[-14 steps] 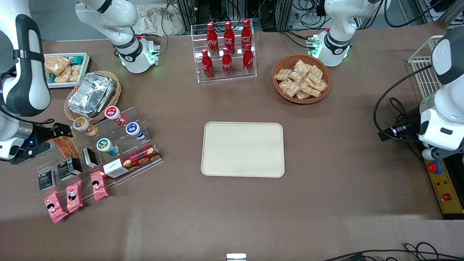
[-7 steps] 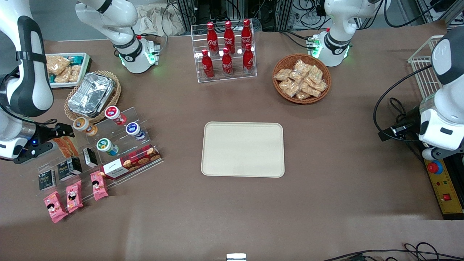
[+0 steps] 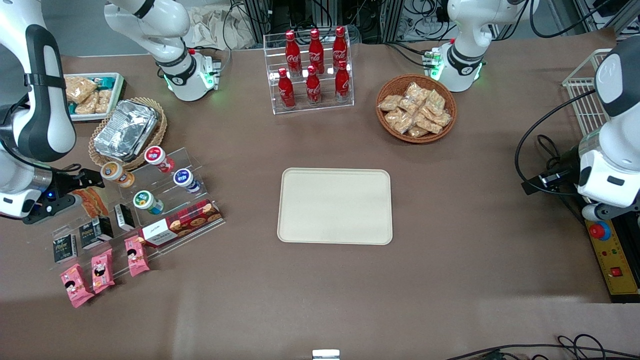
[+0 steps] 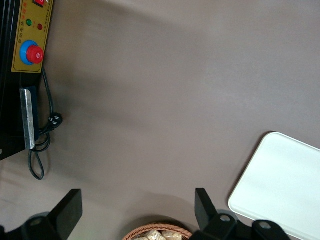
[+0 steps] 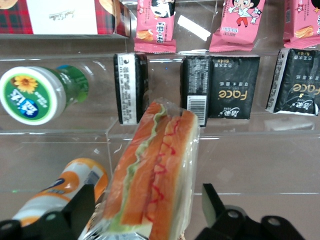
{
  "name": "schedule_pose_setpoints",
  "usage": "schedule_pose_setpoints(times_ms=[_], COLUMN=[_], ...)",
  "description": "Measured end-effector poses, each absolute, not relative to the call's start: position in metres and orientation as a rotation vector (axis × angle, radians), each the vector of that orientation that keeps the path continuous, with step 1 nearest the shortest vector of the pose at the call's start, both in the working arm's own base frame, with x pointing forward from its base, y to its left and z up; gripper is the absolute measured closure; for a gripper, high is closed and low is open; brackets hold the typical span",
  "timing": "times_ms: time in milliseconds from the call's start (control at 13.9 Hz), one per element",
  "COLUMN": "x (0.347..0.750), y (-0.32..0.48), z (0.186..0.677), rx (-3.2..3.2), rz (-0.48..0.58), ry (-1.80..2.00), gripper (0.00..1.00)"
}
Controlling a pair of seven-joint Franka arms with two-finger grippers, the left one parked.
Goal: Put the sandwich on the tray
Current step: 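Close the right gripper on the plastic-wrapped sandwich, then lift the sandwich out of the rack and carry it toward the tray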
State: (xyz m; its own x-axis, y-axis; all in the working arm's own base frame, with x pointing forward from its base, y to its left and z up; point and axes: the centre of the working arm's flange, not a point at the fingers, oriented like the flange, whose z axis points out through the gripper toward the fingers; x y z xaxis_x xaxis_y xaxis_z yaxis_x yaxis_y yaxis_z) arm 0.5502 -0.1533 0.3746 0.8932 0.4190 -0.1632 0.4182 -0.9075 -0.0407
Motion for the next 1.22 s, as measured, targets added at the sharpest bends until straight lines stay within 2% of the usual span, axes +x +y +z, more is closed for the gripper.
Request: schedule_pose_setpoints(times_ms=[72, 144, 288, 504, 576, 719, 863, 1223], x=[0.549, 0.549, 0.548, 0.548, 0.55, 0.556, 0.57, 0.601], y=[-0.155, -0.157, -0.162, -0.168, -0.169, -0.169, -0.164, -0.113], z=[0.371, 0.368, 0.366, 0.369, 0.373, 0.39, 0.425, 0.502], rx=[-3.053, -3.053, -3.055, -3.062, -3.065, -3.056, -3.053, -3.037], rz=[0.266, 0.271, 0.274, 0.263, 0.258, 0.284, 0.293, 0.207], ry=[-0.67, -0.666, -0.653, -0.64, -0.64, -0.636, -0.651, -0.868], gripper=[0.08, 0.17, 0.2, 0.51, 0.59, 0.65, 0.66, 0.65])
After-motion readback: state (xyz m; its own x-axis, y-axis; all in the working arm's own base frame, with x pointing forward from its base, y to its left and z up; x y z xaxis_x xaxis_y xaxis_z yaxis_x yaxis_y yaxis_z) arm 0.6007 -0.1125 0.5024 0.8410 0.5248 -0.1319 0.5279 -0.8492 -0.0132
